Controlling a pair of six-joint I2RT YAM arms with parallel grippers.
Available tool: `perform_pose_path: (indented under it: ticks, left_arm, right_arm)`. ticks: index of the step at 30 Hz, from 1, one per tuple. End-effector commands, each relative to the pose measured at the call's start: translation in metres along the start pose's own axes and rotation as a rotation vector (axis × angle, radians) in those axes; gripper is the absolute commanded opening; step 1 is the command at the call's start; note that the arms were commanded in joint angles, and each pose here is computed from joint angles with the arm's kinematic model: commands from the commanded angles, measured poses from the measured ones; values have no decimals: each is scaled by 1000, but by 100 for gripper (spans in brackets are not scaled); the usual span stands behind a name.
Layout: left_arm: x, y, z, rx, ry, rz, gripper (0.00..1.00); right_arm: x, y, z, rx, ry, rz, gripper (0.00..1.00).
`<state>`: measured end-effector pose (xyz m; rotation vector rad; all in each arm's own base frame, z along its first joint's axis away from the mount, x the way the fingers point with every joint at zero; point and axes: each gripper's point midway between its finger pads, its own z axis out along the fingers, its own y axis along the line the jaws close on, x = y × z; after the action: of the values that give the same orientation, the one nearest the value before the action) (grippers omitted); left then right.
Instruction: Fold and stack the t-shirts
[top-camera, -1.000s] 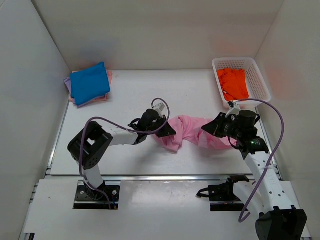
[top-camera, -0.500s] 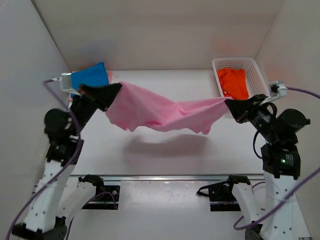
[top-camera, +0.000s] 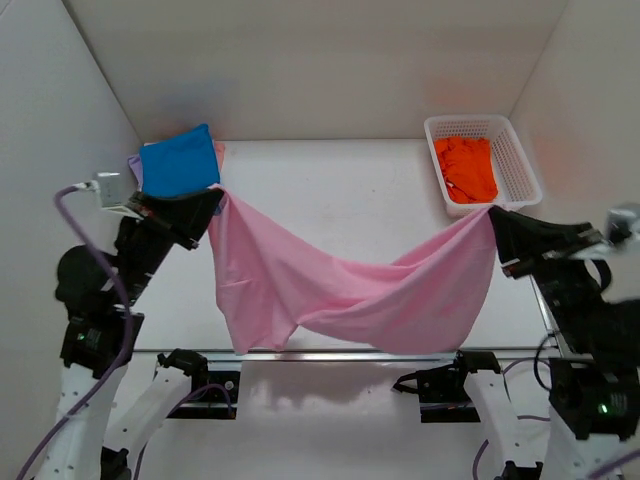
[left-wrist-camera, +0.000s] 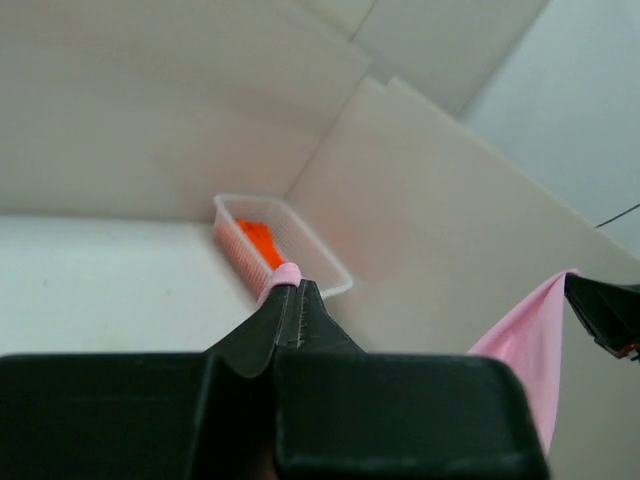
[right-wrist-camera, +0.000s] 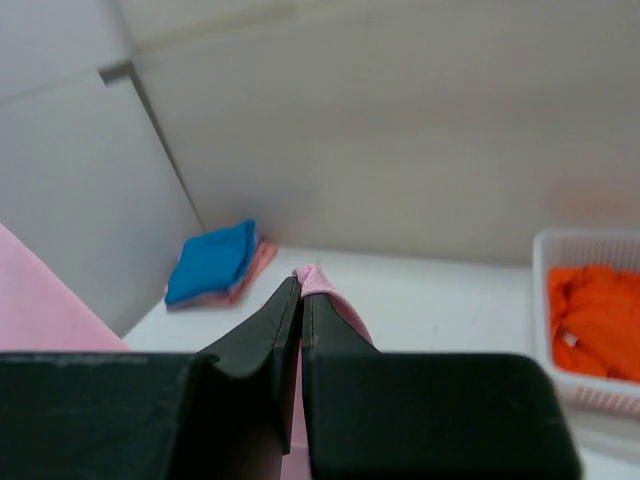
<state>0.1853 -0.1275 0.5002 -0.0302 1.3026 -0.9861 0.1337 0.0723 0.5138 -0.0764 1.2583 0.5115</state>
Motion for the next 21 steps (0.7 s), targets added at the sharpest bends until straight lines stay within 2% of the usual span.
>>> perform_pose_path:
  ticks: [1,3,5,6,8,9,10,11,12,13,14,15,18,19,21]
  left_arm:
    - [64,72,15,-175,142,-34,0]
    - [90,107,23,-234,190,-43,0]
    - [135,180,30,-381,286,-68,0]
    - [139,200,34,-408,281,-67,0]
    - [163,269,42,-581,316,-70,0]
    - [158,291,44,-630,285,-63,0]
    - [166,313,52,-660,297,-77,7]
    - [162,332,58,-696,295,-88,25]
    - [179,341,60,-701,348,-123,27]
    - [169,350,60,-711,336,-132,30]
    - [173,350,60,-696,355,-138,35]
    - [175,347,58,-689,358,-126,45]
    - [180,329,40,-666,354,-92,50]
    - [188,310,39,-627,379,-92,50]
    - [214,297,16,-614,460,-85,52]
  right_arm:
    - [78,-30,48,-25,215,116,0]
    - [133,-55,81,-24,359,200,0]
    - [182,-76,108,-31,486,260,0]
    - [215,-90,124,-23,568,273,0]
    - [239,-124,161,49,611,224,1]
    - [271,-141,172,77,685,257,0]
    - [282,-154,187,86,717,277,1]
    - [271,-159,201,77,700,270,10]
    - [269,-165,210,90,697,275,19]
    - [270,-169,213,89,704,266,23]
    - [266,-174,214,114,689,245,31]
    - [260,-178,211,141,669,213,40]
    - [264,-176,190,153,680,205,45]
    - [262,-176,182,160,686,216,46]
    - [291,-175,153,168,778,249,46]
